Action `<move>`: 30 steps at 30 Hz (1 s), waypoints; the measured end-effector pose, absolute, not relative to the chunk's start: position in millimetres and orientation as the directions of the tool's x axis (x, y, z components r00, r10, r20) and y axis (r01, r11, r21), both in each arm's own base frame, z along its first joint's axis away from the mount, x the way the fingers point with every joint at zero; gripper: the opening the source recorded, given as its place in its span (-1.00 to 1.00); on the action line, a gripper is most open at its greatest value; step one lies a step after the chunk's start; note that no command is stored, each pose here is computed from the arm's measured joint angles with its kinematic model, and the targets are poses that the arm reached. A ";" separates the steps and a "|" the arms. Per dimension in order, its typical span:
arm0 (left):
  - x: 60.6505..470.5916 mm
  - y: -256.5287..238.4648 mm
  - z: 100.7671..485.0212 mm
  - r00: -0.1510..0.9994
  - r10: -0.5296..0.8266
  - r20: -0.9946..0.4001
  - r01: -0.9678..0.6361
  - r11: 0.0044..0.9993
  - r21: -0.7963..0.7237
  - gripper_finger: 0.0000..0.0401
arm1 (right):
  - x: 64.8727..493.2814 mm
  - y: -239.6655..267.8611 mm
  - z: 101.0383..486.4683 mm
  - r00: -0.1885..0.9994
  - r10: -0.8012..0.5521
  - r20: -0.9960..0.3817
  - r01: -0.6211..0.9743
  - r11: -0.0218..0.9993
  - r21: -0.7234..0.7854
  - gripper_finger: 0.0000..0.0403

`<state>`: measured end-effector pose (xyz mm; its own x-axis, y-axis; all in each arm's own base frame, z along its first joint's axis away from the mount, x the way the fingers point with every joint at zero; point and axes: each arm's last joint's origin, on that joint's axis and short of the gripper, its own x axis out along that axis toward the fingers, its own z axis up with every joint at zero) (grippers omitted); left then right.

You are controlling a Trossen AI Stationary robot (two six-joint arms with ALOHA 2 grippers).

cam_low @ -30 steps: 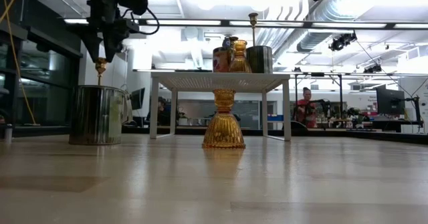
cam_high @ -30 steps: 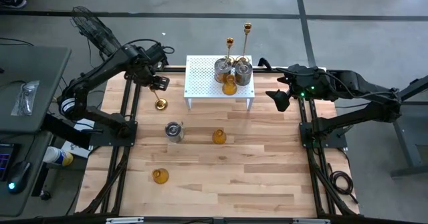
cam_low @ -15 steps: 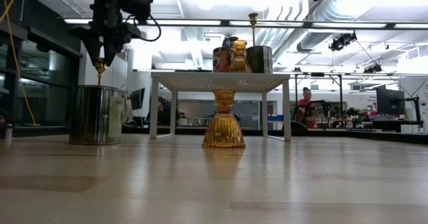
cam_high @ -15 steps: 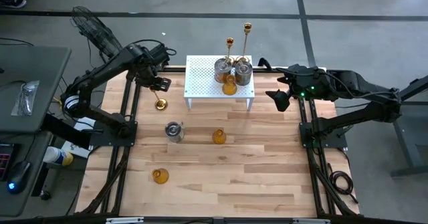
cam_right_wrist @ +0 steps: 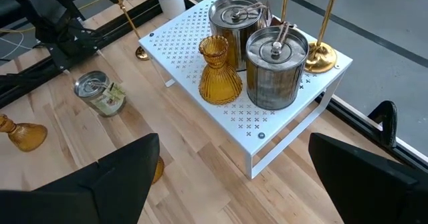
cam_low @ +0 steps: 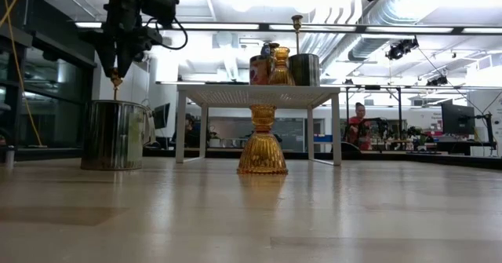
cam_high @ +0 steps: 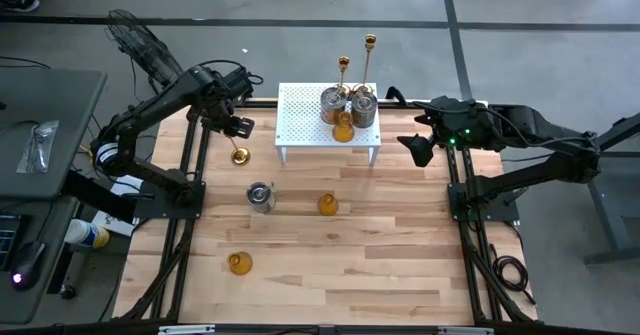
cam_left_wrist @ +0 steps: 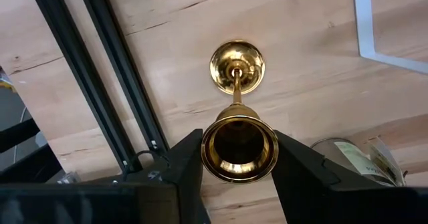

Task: Pick & Place candle stick holders
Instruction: Put the gold candle holder on the shelf

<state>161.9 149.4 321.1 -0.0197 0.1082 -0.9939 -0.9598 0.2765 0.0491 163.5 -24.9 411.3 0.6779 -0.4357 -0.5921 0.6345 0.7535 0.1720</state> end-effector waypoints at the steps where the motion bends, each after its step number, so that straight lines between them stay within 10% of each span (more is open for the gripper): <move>1: 162.0 149.4 321.1 -0.018 0.106 -0.994 -0.960 0.277 0.047 -0.26 | 163.5 -24.9 411.3 0.678 -0.436 -0.592 0.635 0.754 0.172 0.86; 30: 149.0 136.6 475.7 0.386 0.429 -0.817 -0.899 0.374 -0.228 -0.29 | 163.5 -24.9 411.3 0.678 -0.435 -0.592 0.634 0.754 0.172 0.86</move>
